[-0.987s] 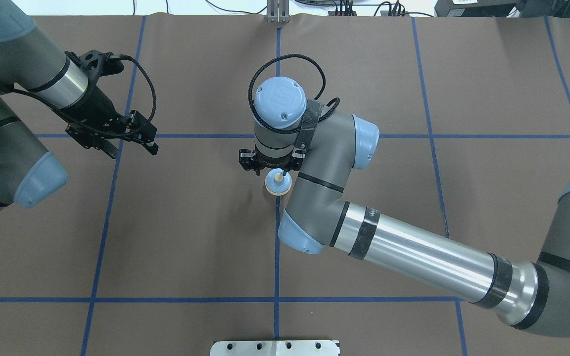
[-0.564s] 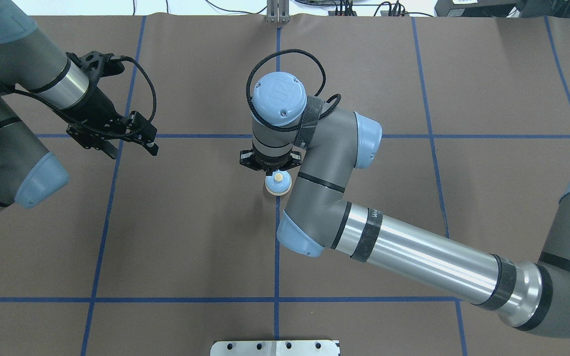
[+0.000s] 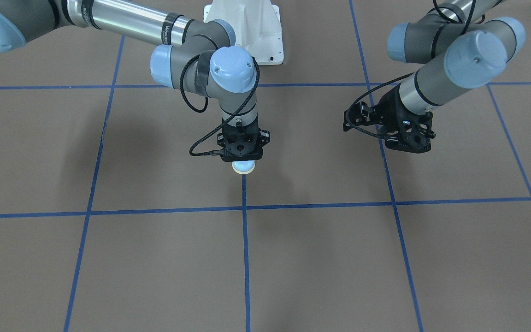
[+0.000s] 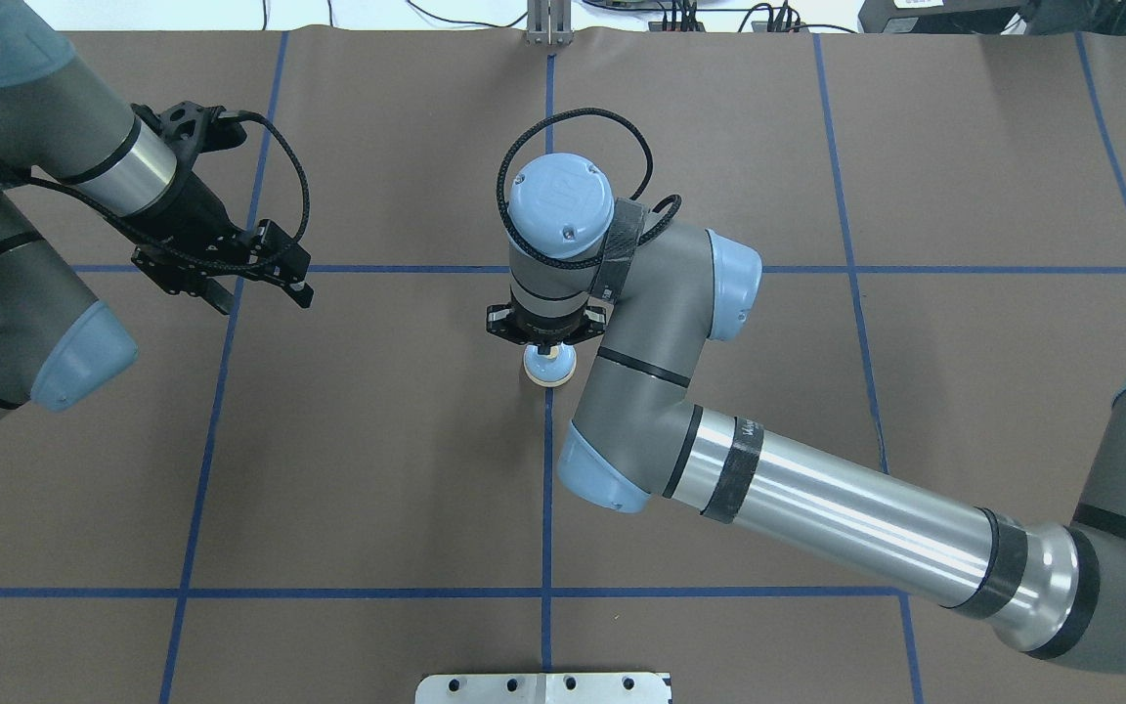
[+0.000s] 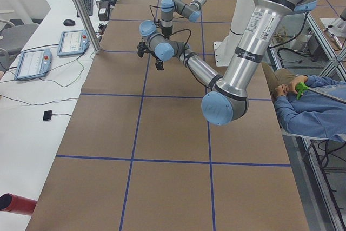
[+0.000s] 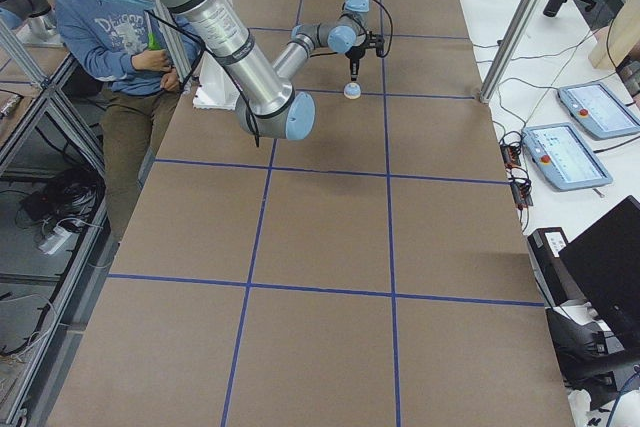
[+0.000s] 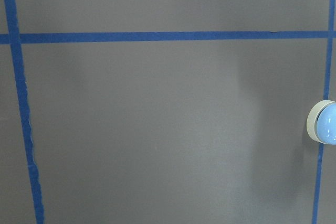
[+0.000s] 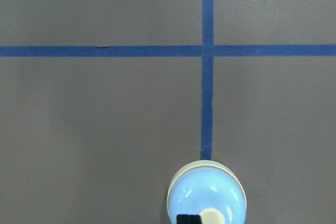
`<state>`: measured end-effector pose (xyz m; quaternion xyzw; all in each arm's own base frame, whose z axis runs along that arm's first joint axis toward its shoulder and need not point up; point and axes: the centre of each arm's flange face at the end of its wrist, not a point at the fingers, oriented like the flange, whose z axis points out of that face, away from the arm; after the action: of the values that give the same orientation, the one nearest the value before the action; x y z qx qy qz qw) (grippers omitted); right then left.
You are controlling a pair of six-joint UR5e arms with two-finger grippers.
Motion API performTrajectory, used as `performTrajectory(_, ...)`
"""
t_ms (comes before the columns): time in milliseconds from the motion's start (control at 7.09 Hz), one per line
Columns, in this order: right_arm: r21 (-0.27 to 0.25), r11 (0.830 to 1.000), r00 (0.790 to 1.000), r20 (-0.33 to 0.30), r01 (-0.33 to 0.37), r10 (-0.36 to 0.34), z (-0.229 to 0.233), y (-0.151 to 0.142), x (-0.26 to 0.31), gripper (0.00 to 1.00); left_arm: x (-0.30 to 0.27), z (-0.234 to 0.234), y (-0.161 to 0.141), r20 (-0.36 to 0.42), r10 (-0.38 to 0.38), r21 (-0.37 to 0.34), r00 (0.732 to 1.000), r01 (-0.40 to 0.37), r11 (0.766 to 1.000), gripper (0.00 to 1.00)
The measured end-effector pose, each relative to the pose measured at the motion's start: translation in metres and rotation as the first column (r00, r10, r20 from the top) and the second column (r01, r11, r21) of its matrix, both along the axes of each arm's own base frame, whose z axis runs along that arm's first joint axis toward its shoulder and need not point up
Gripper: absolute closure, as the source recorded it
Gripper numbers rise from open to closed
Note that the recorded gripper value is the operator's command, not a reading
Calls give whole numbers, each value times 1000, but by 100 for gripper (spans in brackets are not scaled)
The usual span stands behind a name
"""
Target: Place and press bell with both arms
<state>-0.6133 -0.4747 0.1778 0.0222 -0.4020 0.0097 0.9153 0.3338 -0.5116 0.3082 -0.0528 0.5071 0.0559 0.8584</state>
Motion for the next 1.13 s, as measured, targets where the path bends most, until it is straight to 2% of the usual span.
performTrajectory(564, -6, 1000, 1000, -12, 15, -15, 10, 4, -3, 100, -1, -3, 1, -3, -1, 3, 1000, 1, 1000, 1)
performTrajectory(846, -25, 1000, 1000, 31, 3, -2, 2, -17, 31, 100, -1, -5, 1, -6, -1, 4, 1000, 1, 1000, 1)
performTrajectory(1128, -26, 1000, 999, 36, -6, 7, 35, -25, 75, 100, -5, -3, 1, -7, 0, 5, 1000, 0, 1000, 1)
